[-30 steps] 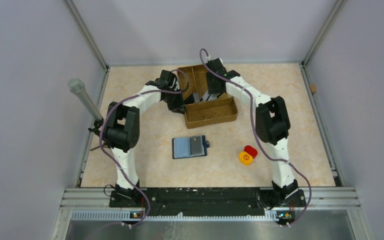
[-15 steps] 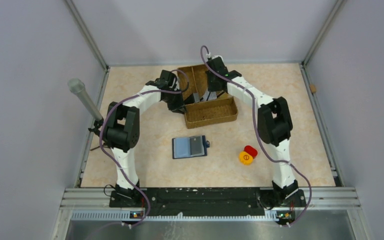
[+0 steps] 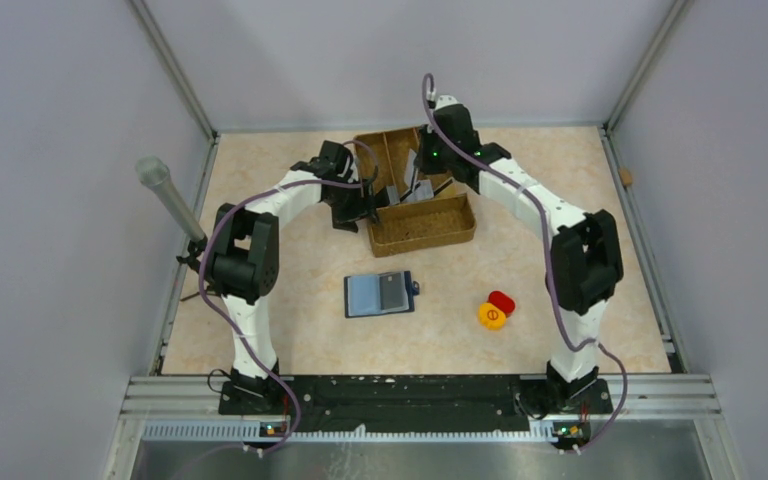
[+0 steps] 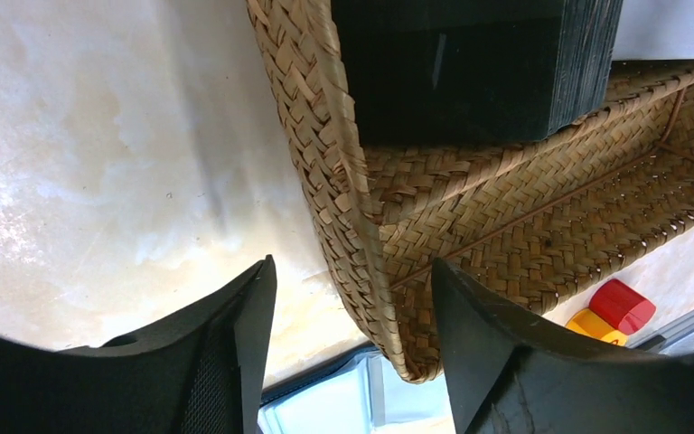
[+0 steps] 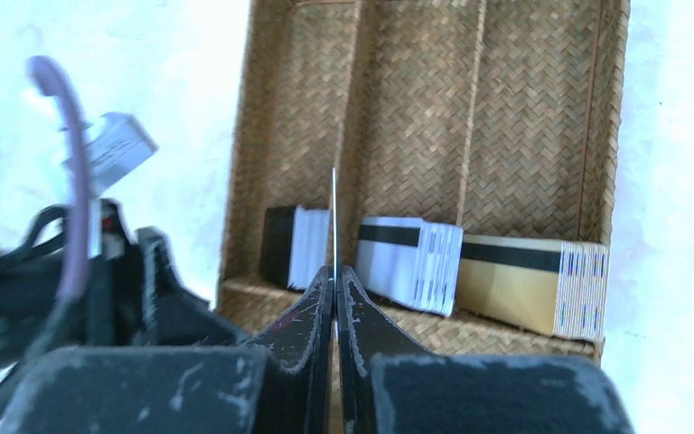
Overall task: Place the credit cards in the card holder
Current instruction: Pick up the credit card from the storage box, then insert the credit card into the card holder.
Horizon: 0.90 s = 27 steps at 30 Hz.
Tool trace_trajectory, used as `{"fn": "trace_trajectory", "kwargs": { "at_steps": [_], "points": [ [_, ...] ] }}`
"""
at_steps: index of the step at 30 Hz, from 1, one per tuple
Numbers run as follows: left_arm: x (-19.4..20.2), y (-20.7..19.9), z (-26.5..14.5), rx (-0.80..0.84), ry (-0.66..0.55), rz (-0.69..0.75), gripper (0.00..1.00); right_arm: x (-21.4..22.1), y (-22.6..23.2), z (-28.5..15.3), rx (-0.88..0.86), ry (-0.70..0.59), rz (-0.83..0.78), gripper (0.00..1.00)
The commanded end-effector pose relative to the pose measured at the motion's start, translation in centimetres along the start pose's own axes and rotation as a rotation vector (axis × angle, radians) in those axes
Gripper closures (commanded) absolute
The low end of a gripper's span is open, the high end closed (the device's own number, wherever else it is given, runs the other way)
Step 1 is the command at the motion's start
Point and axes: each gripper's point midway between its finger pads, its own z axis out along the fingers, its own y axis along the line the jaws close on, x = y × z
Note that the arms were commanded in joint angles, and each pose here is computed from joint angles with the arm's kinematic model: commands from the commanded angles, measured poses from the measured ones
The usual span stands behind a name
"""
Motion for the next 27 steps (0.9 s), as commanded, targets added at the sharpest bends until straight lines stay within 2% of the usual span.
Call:
{"fn": "trace_trajectory", "kwargs": {
  "at_steps": [1,5,8,10,16,21,27],
  "points": [
    [-2.2,-0.9,-3.0,0.002,-0.083,0.053,0.3,-5.1,2.8,-6.6,-0.137,-0.143,0.048,1.0],
    [-3.9,-0.9,-6.4,-0.015,-0.174,0.069,0.26,-3.3,3.0,-10.8,-0.184,-0.14,0.105,1.0],
    [-4.4,-1.3,-9.2,-0.032,-0.239,0.087,0.25,0.2,3.0,-13.0,-0.234,-0.095,0.161,1.0],
    [-3.8,-1.9,-10.3,-0.014,-0.238,0.078,0.25,2.3,3.6,-14.3,-0.295,-0.06,0.2,1.0],
    [2.0,-0.8,-10.7,0.019,-0.195,0.046,0.33,8.0,5.4,-15.9,-0.457,0.04,0.3,1.0],
    [8.1,1.1,-9.7,0.0,-0.145,0.026,0.37,12.9,7.3,-15.5,-0.551,0.149,0.352,1.0],
    [13.2,1.2,-7.9,0.053,-0.052,0.015,0.42,15.7,8.8,-14.3,-0.611,0.207,0.398,1.0]
  ]
}}
